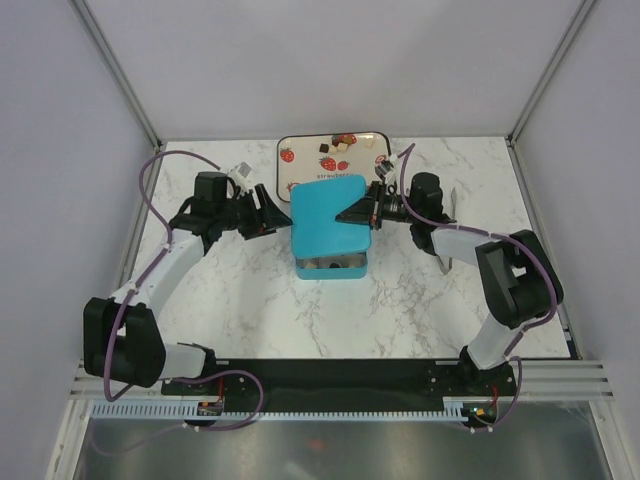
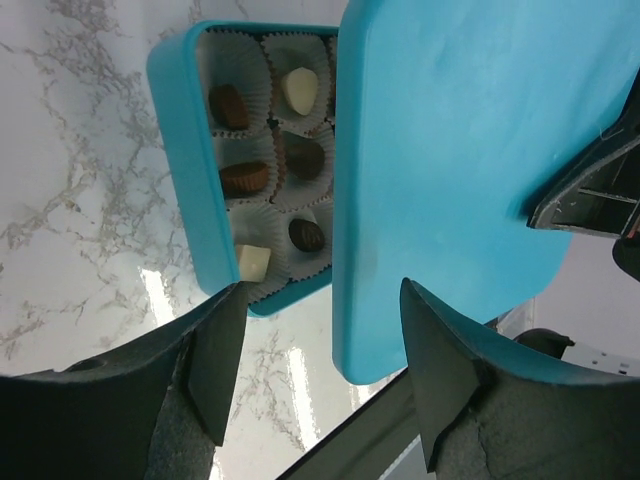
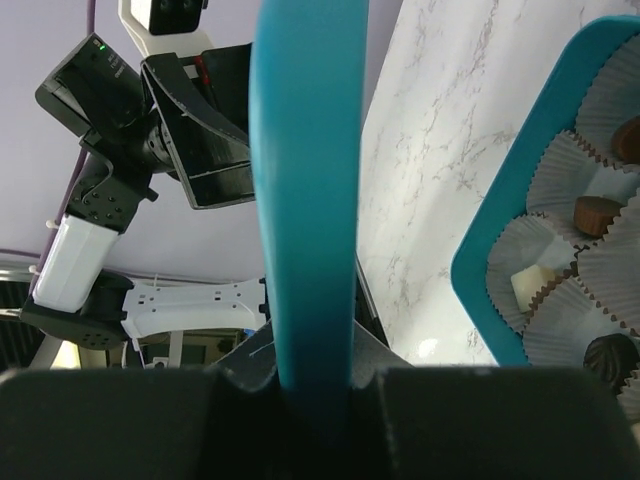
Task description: Pack the chocolate
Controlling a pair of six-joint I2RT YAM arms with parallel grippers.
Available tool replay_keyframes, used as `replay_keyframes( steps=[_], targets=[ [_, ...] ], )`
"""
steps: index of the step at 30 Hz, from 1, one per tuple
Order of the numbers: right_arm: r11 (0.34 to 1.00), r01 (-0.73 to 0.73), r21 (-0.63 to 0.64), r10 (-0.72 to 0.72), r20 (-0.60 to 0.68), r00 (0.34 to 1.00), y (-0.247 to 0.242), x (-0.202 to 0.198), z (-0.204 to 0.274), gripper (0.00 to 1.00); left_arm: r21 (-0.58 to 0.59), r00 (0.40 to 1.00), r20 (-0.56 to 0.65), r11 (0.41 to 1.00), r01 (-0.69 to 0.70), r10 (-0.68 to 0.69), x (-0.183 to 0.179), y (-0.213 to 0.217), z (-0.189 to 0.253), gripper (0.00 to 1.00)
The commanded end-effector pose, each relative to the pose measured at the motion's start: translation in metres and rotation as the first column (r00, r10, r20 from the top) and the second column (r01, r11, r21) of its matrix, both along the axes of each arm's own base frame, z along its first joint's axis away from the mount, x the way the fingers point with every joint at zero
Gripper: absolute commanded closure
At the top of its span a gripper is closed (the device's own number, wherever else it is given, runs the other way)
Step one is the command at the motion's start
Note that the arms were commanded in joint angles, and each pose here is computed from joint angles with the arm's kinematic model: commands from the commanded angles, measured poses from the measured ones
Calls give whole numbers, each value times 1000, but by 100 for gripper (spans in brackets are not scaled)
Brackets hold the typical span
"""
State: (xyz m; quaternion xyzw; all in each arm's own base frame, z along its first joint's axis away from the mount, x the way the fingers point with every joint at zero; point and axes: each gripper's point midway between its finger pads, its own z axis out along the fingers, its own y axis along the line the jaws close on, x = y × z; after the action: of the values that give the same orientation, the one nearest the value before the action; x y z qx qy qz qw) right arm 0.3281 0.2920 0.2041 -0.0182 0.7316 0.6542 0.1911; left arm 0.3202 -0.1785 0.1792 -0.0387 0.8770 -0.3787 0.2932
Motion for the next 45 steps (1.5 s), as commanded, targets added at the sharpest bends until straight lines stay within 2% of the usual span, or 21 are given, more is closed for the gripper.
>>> replay_keyframes(
  steps=[1, 5, 15, 24, 31, 45],
  targets=[
    [999, -8, 32, 5, 76, 997, 3, 6, 4, 96, 18, 999, 26, 999, -28, 28, 17, 2, -3, 31],
    [1000, 2, 20, -3, 53, 999, 4, 9, -10, 96, -2, 999, -39, 1000, -11, 10, 18, -4, -19, 32],
    [1000, 5, -28, -5, -5, 1000, 2, 10, -51, 95, -32, 993, -118, 999, 1, -5, 15, -14, -42, 34],
    [1000, 7, 17, -7, -28, 1000, 7, 17, -55, 95, -5, 988, -154, 1000, -22, 21, 19, -14, -58, 44],
    [998, 7, 59, -4, -54, 999, 9, 16, -58, 95, 9, 984, -178, 1000, -24, 25, 17, -13, -68, 46],
    [999, 22, 49, -16, -111, 994, 10, 13, -77, 94, 11, 975, -222, 1000, -9, 11, 15, -20, -82, 54]
  ],
)
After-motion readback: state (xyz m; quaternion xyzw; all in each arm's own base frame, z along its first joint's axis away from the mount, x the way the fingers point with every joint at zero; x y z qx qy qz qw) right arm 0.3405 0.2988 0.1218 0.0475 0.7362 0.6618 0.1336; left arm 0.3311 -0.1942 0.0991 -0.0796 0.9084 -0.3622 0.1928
